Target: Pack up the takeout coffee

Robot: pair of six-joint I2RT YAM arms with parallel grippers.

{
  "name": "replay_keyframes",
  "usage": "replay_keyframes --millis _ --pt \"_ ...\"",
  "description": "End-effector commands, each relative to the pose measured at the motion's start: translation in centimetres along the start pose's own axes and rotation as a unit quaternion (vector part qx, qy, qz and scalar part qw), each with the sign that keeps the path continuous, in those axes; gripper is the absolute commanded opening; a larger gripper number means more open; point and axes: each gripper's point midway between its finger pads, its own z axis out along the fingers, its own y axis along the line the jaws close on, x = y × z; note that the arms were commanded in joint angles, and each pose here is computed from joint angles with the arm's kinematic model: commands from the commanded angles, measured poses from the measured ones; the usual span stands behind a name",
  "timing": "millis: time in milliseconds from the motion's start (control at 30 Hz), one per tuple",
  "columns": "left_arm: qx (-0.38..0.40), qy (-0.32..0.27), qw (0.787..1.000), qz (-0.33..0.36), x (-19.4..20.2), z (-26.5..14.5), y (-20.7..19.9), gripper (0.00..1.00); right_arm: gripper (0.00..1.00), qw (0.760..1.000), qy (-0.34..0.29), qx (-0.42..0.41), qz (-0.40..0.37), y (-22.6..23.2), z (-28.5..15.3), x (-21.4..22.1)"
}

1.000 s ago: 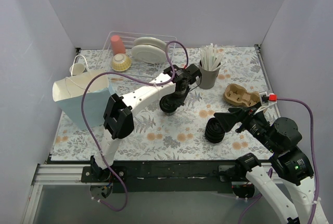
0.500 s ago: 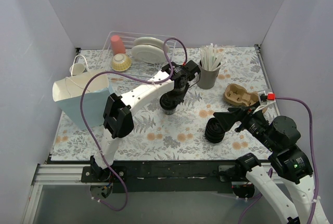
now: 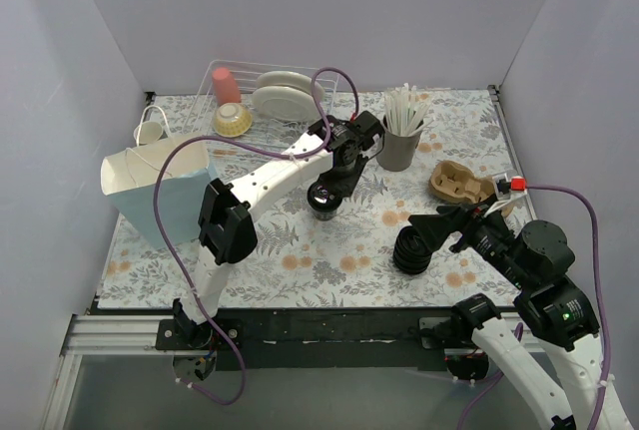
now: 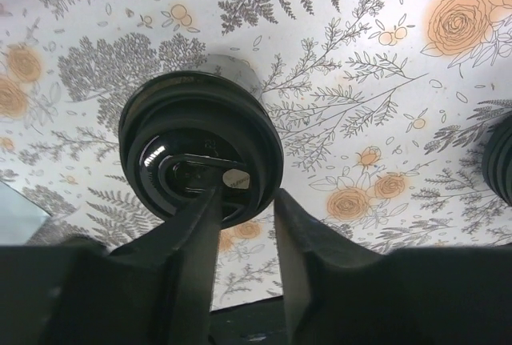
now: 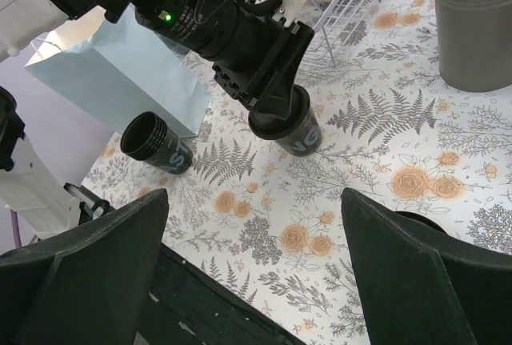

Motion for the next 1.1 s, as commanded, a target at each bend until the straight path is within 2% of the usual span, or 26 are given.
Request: replay_keyframes --millis 0,267,333,400,433,467,500,533,567,600,700,733,867,1067 --pt "0.0 -0.044 0.999 -0.017 -2.5 -1.7 0.3 0.4 0.96 1.0 -0.018 -0.008 -0.008 0.4 0.2 -0.9" --pt "-0.017 -0.151 0.985 -0.077 -6.1 -5.5 3.0 0.68 0.93 0.999 0.042 -0.03 0.015 0.7 2.9 1.0" --pt "-0.014 -0.151 0.982 -0.11 -5.1 -5.6 5.4 0.71 0.92 0.997 0.065 -0.021 0.033 0.1 4.8 1.8" --pt "0.025 -0.17 0.975 -0.139 -5.4 -6.1 6.1 0.74 0.9 0.995 0.078 -0.028 0.047 0.2 6.2 2.1" --pt "0.021 -0.147 0.977 -0.152 -3.8 -4.3 7.7 0.75 0.9 0.993 0.1 -0.019 0.056 -0.5 7.6 3.1" --pt "0.053 -0.181 0.969 -0.16 -4.4 -6.4 7.8 0.76 0.89 0.992 0.107 -0.02 0.062 -0.6 8.3 3.4" --pt "0.06 -0.183 0.968 -0.163 -3.9 -6.4 8.2 0.79 0.89 0.993 0.099 -0.026 0.064 -0.6 9.2 3.1" --pt "0.06 -0.175 0.968 -0.167 -2.8 -5.6 9.3 0.79 0.88 0.99 0.116 -0.015 0.077 -1.3 10.5 4.1" --pt "0.075 -0.202 0.962 -0.17 -3.2 -6.8 9.5 0.8 0.88 0.99 0.118 -0.017 0.08 -1.3 11.2 4.3" --pt "0.097 -0.207 0.959 -0.168 -3.0 -7.1 9.2 0.8 0.87 0.99 0.112 -0.025 0.078 -1.1 12.0 4.1" --pt "0.132 -0.223 0.95 -0.173 -2.2 -6.9 9.3 0.79 0.82 0.986 0.146 -0.025 0.071 -1.0 14.6 5.7" --pt "0.13 -0.223 0.95 -0.176 -2.1 -6.7 9.6 0.77 0.81 0.983 0.169 -0.014 0.069 -1.7 15.7 6.9" --pt "0.139 -0.215 0.951 -0.175 -1.2 -5.5 9.6 0.75 0.78 0.98 0.195 0.001 0.039 -2.2 18.2 7.9" --pt "0.144 -0.195 0.956 -0.167 0.6 -3.6 9.5 0.73 0.79 0.974 0.222 -0.027 0.023 -1.8 20.8 8.7"
